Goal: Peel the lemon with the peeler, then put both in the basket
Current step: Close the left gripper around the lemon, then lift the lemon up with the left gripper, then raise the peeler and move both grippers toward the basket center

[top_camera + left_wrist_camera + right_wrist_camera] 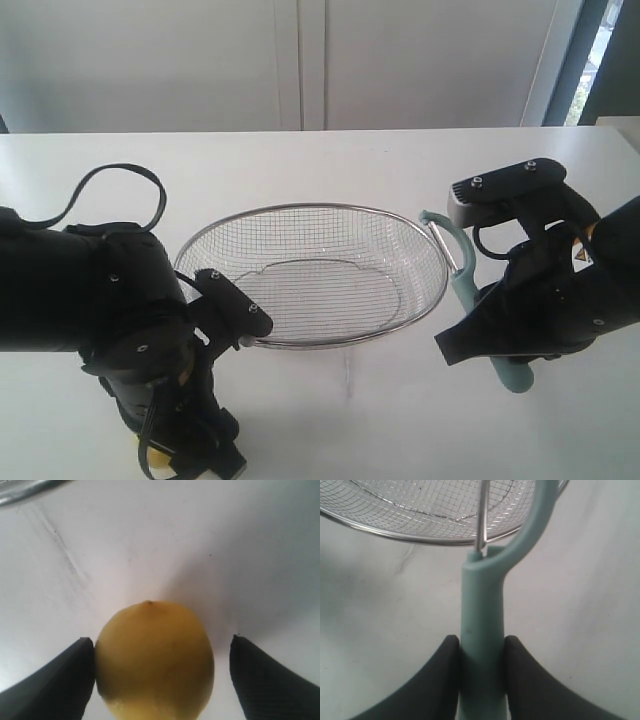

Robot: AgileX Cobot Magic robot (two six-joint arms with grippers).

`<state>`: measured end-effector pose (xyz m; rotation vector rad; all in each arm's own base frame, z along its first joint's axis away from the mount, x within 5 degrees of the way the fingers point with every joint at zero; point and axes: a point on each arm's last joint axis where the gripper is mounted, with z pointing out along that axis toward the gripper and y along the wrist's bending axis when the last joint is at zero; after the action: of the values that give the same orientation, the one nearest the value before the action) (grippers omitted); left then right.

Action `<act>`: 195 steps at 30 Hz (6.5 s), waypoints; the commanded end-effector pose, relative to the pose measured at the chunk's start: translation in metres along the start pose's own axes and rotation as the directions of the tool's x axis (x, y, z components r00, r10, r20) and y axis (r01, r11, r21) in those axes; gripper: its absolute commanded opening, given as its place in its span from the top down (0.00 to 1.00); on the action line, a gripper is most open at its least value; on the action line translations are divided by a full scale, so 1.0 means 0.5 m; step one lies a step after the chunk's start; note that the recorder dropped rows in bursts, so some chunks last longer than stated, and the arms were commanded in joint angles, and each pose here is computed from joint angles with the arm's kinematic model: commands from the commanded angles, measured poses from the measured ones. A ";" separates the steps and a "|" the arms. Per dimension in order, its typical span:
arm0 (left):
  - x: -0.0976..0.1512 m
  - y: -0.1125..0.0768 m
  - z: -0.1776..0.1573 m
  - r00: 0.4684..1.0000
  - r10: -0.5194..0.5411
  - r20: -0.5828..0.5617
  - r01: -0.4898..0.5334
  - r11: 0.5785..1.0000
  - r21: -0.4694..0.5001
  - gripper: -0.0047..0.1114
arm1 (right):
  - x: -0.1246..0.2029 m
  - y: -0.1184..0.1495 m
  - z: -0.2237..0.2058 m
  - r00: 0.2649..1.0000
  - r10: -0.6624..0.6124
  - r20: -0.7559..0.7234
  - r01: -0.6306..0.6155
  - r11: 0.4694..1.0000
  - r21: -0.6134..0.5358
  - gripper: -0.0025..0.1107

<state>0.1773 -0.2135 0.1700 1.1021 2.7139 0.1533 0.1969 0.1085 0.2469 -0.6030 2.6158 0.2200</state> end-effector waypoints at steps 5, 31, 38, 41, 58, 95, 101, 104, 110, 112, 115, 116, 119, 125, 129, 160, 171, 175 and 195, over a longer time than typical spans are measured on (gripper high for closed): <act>0.008 -0.006 0.020 0.998 0.014 -0.058 -0.015 1.000 -0.012 0.29 | -0.001 -0.001 -0.005 1.000 -0.005 0.021 0.005 1.000 0.005 0.98; 0.007 -0.011 0.041 0.996 0.019 -0.088 -0.021 1.000 -0.016 0.64 | -0.003 -0.001 -0.005 0.999 -0.005 0.032 0.005 1.000 0.005 0.98; 0.010 -0.007 0.026 0.996 0.012 -0.089 -0.014 1.000 -0.020 0.79 | -0.004 -0.001 -0.005 0.999 -0.005 0.035 0.005 1.000 0.005 0.98; 0.007 -0.002 0.003 0.997 0.000 -0.081 -0.002 1.000 -0.024 0.81 | -0.004 -0.001 -0.005 0.999 -0.005 0.035 0.005 1.000 0.005 0.98; 0.035 0.050 -0.170 0.970 0.116 -0.212 -0.136 0.987 -0.084 0.81 | -0.004 -0.001 -0.005 0.999 -0.005 0.035 0.005 1.000 0.005 0.98; 0.196 0.147 -0.297 0.908 0.365 0.207 -0.280 0.894 -0.350 0.96 | -0.008 -0.001 -0.005 0.998 -0.005 0.055 0.005 1.000 0.005 0.98; 0.180 0.202 -0.267 0.873 0.282 0.398 -0.155 0.934 -0.321 0.96 | -0.008 -0.001 -0.005 0.998 -0.005 0.055 0.005 1.000 0.005 0.98; 0.192 0.241 -0.237 0.895 0.217 0.389 -0.117 0.958 -0.263 0.96 | -0.008 -0.001 -0.005 0.998 -0.005 0.055 0.005 1.000 0.005 0.98; 0.138 0.212 -0.235 0.729 0.132 0.672 -0.218 0.975 0.044 0.96 | -0.008 -0.001 -0.005 0.998 -0.005 0.055 0.005 1.000 0.005 0.98; 0.124 0.186 -0.239 0.652 0.146 0.744 -0.350 0.928 0.124 0.96 | -0.008 -0.001 -0.005 0.998 -0.005 0.055 0.005 1.000 0.005 0.98; 0.105 0.163 -0.255 0.517 0.108 0.849 -0.477 0.860 0.182 0.96 | -0.008 -0.001 -0.005 0.998 -0.005 0.055 0.005 1.000 0.005 0.98; 0.101 0.165 -0.258 0.502 0.092 0.860 -0.465 0.867 0.179 0.96 | -0.008 -0.001 -0.005 0.998 -0.005 0.055 0.005 1.000 0.005 0.98; 0.090 0.172 -0.268 0.444 0.054 0.894 -0.427 0.891 0.158 0.96 | -0.008 -0.001 -0.005 0.998 -0.005 0.055 0.005 1.000 0.005 0.98; 0.080 0.173 -0.290 0.342 -0.014 0.939 -0.412 0.897 0.163 0.96 | -0.008 -0.001 -0.005 0.998 -0.005 0.055 0.005 1.000 0.005 0.98; 0.080 0.171 -0.293 0.334 -0.026 0.942 -0.420 0.891 0.173 0.96 | -0.008 -0.001 -0.005 0.998 -0.005 0.055 0.005 1.000 0.005 0.98; 0.047 0.218 -0.313 0.141 0.161 0.977 -0.253 0.960 -0.122 0.96 | -0.138 0.000 -0.018 0.861 -0.085 0.501 0.070 0.996 0.050 0.98; 0.009 0.218 -0.249 0.201 0.079 0.976 -0.339 0.941 -0.006 0.96 | -0.151 0.000 0.030 0.926 -0.068 0.371 0.059 0.998 0.036 0.98; 0.007 0.201 -0.249 0.145 0.033 0.989 -0.437 0.899 0.034 0.96 | -0.138 0.003 0.030 0.951 0.023 0.307 -0.019 1.000 -0.014 0.98; 0.016 0.186 -0.243 0.140 0.101 0.985 -0.534 0.845 -0.010 0.96 | -0.117 0.118 0.029 0.966 -0.045 0.255 0.092 0.980 -0.174 0.98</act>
<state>0.2076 -0.1432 0.2985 1.1504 1.4027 -0.8694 0.2254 0.1839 0.2578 -0.6667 2.3632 0.4731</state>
